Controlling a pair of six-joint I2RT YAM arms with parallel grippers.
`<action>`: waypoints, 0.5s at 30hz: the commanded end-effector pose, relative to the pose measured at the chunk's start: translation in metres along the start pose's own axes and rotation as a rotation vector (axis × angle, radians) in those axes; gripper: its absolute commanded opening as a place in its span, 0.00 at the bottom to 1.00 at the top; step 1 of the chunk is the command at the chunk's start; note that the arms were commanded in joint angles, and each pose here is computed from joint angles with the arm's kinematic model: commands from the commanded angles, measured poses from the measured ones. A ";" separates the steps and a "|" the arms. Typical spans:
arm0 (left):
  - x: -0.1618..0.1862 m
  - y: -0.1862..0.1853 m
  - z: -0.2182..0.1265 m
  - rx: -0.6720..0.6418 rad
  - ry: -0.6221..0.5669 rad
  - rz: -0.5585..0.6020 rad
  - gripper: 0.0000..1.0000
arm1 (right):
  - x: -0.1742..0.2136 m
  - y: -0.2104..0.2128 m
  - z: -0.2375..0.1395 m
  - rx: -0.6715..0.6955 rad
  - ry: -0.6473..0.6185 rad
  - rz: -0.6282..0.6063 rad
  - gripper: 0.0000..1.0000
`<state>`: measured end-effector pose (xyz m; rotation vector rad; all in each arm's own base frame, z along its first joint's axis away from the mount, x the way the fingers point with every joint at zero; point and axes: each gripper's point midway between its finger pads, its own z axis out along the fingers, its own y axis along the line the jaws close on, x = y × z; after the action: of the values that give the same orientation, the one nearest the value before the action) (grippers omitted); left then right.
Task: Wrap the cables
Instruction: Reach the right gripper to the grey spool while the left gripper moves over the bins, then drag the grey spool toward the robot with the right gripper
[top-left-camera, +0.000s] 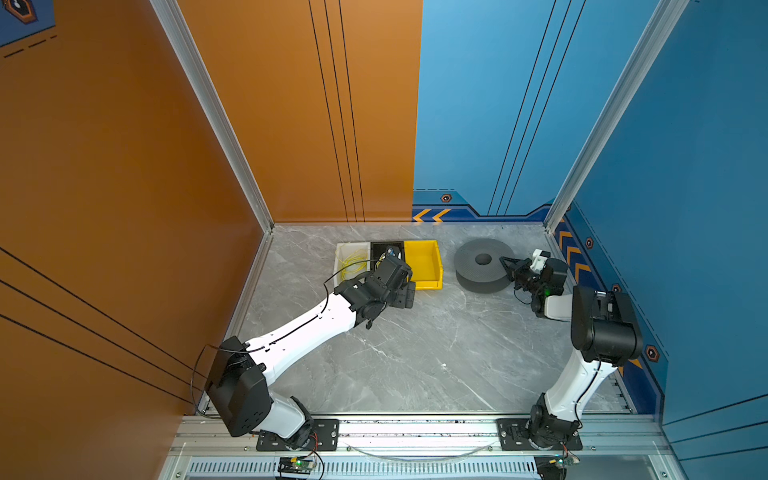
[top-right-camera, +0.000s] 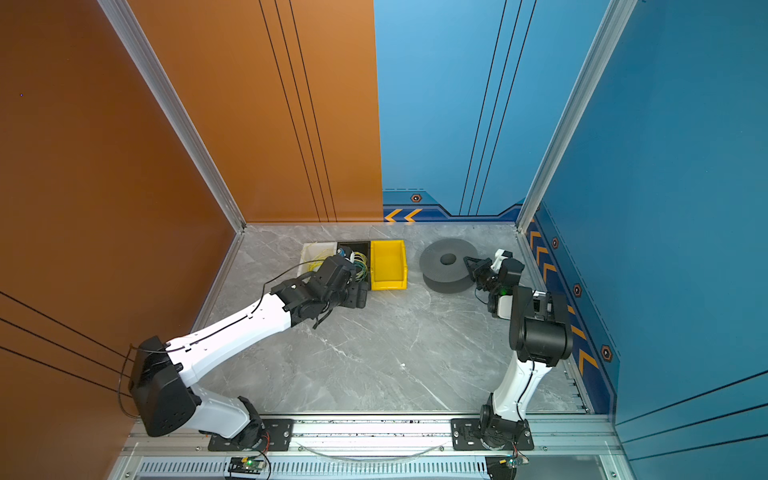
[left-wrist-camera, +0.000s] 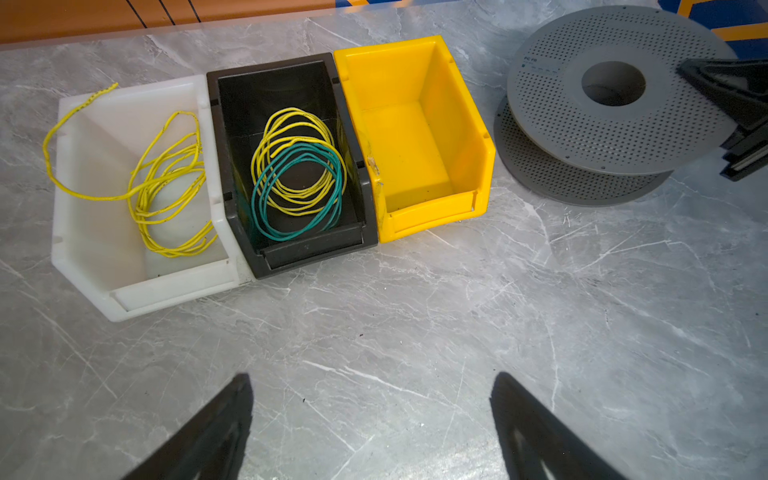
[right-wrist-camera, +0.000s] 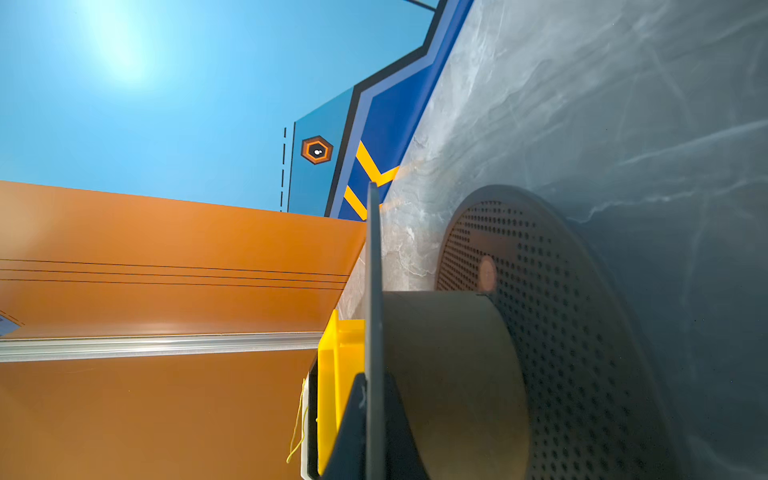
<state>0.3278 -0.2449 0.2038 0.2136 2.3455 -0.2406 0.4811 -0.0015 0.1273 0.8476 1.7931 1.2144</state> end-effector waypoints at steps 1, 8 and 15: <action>-0.002 0.011 -0.013 -0.013 -0.018 -0.041 0.90 | -0.008 0.020 -0.017 0.015 -0.029 -0.031 0.00; -0.005 0.034 -0.020 0.025 -0.048 -0.145 0.87 | -0.007 0.098 -0.047 -0.080 -0.009 -0.073 0.00; -0.009 0.064 -0.024 0.057 -0.057 -0.254 0.83 | 0.028 0.164 -0.090 -0.099 0.056 -0.133 0.00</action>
<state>0.3330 -0.1782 0.2168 -0.0392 2.3112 -0.3355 0.4238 0.0137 0.2631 0.7346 1.7571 1.1999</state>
